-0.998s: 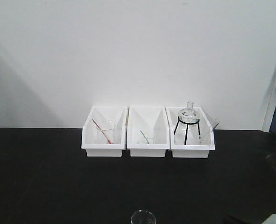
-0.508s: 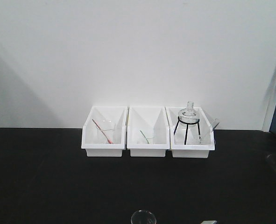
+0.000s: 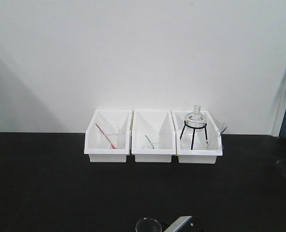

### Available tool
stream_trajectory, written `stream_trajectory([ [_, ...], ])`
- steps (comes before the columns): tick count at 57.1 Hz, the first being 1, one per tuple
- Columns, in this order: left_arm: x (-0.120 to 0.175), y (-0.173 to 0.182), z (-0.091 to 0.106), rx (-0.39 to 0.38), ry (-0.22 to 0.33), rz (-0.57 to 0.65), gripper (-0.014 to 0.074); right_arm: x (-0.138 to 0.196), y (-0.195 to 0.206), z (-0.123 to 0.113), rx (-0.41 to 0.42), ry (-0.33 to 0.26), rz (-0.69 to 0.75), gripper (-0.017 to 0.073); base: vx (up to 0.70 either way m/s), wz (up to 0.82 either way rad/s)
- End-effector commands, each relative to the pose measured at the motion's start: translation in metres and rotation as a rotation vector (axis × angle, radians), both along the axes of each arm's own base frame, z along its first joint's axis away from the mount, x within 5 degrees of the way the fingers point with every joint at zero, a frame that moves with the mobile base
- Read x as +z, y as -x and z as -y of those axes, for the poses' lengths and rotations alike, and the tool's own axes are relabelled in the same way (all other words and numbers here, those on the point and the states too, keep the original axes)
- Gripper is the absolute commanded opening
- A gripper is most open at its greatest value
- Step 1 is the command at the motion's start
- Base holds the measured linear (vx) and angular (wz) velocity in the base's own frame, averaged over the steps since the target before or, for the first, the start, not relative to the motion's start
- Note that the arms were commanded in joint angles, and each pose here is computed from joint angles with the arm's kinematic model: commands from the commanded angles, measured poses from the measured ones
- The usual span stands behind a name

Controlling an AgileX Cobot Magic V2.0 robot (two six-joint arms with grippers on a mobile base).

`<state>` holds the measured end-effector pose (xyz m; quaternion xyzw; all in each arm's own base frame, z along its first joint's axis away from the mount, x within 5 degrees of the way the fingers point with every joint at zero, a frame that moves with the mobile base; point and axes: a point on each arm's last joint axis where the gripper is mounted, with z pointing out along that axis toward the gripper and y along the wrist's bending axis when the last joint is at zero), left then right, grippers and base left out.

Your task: Pick beaker and place in left cabinet

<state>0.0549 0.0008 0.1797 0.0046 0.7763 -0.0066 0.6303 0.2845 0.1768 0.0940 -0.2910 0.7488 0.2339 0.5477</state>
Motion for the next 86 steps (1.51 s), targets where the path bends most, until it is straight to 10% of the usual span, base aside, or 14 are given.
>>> stream_trajectory([
  [1, 0.012, 0.000, 0.002, -0.021, 0.012, 0.109, 0.0003, 0.021, -0.014, -0.006, -0.003, -0.074, 0.108, 0.0569, 0.00, 0.00],
  [27, 0.012, 0.000, 0.002, -0.021, 0.012, 0.109, 0.0003, 0.015, -0.032, -0.017, -0.006, -0.116, 0.100, 0.0544, 0.00, 0.00],
  [44, 0.012, 0.000, 0.002, -0.021, 0.012, 0.109, 0.0003, 0.028, -0.030, -0.018, 0.021, -0.111, 0.071, 0.0311, 0.00, 0.00],
  [86, 0.012, 0.000, 0.002, -0.021, 0.012, 0.109, 0.0003, 0.194, -0.006, 0.006, -0.099, -0.134, 0.146, 0.0205, 0.00, 0.00],
])
